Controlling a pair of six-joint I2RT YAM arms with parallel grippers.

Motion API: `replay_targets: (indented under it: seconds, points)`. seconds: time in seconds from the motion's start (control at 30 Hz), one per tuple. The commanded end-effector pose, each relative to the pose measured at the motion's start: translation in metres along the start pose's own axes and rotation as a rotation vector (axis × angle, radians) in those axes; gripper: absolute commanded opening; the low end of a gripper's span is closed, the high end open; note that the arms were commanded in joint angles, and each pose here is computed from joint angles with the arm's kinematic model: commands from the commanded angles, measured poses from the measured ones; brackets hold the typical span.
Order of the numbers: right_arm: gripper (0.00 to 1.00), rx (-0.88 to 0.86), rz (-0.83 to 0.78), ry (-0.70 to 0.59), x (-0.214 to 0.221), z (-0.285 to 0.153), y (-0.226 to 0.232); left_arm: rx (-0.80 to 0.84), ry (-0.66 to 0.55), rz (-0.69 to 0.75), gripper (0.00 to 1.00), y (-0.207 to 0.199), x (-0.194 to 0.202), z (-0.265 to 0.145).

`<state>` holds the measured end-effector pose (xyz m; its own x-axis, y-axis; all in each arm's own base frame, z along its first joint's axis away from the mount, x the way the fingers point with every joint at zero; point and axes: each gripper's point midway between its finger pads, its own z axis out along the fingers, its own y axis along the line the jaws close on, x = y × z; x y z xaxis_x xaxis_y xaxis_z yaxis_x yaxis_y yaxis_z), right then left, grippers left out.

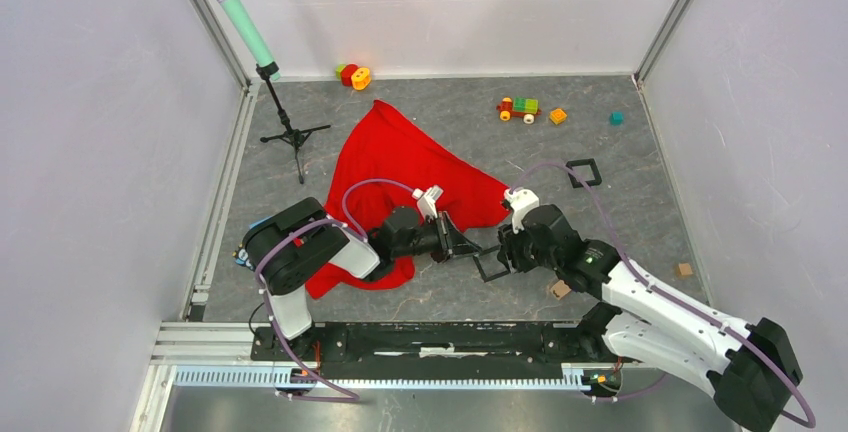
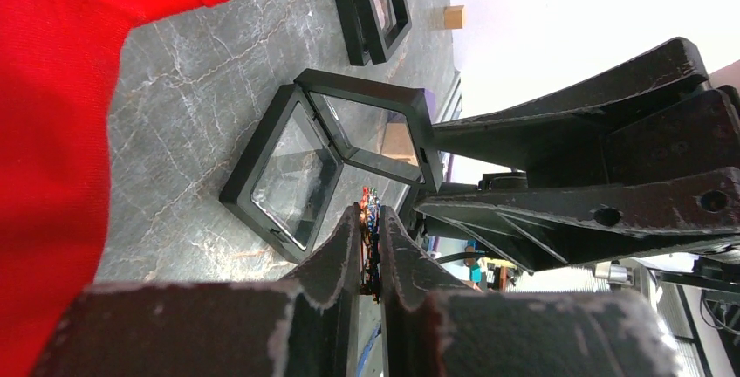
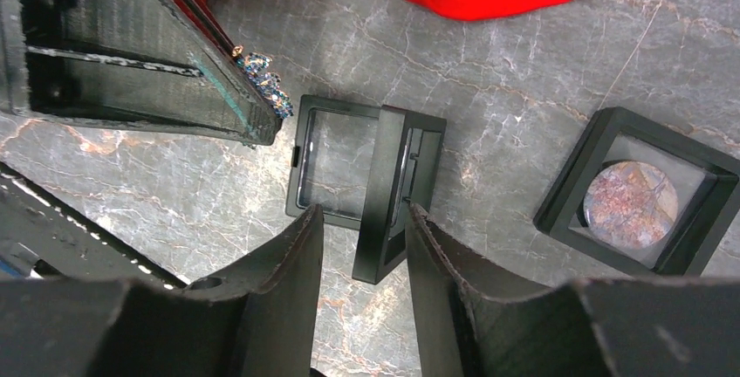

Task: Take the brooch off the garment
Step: Place the brooch in the brooch box.

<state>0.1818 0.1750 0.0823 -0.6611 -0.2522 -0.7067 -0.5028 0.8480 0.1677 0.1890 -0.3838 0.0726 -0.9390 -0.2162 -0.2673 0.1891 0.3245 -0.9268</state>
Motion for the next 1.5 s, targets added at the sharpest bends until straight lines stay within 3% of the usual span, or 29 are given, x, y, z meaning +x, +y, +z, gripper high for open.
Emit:
replay_targets:
  seconds: [0.0, 0.33, 0.57, 0.73, 1.07, 1.47]
  points:
    - [0.44, 0.038, -0.026, -0.001, -0.005, 0.0, -0.003, 0.066, -0.006, 0.004, 0.14, -0.019, -0.004, 0.006]
    - [0.22, 0.023, 0.057, -0.045, -0.017, 0.0, 0.008, 0.043, 0.007, 0.019, 0.15, -0.018, -0.004, 0.01]
    - [0.21, 0.045, 0.297, -0.103, -0.025, 0.002, 0.011, 0.035, -0.011, 0.013, 0.17, -0.016, -0.007, 0.011]
    - [0.15, 0.075, 0.434, -0.121, -0.02, 0.006, 0.008, 0.017, -0.041, 0.006, 0.17, -0.011, -0.01, 0.009]
    - [0.12, 0.109, 0.44, -0.144, -0.027, 0.005, 0.011, 0.01, -0.046, -0.007, 0.21, -0.007, -0.013, 0.019]
    - [0.12, 0.127, 0.415, -0.144, -0.03, 0.008, 0.015, -0.074, -0.051, 0.07, 0.37, -0.003, -0.012, 0.025]
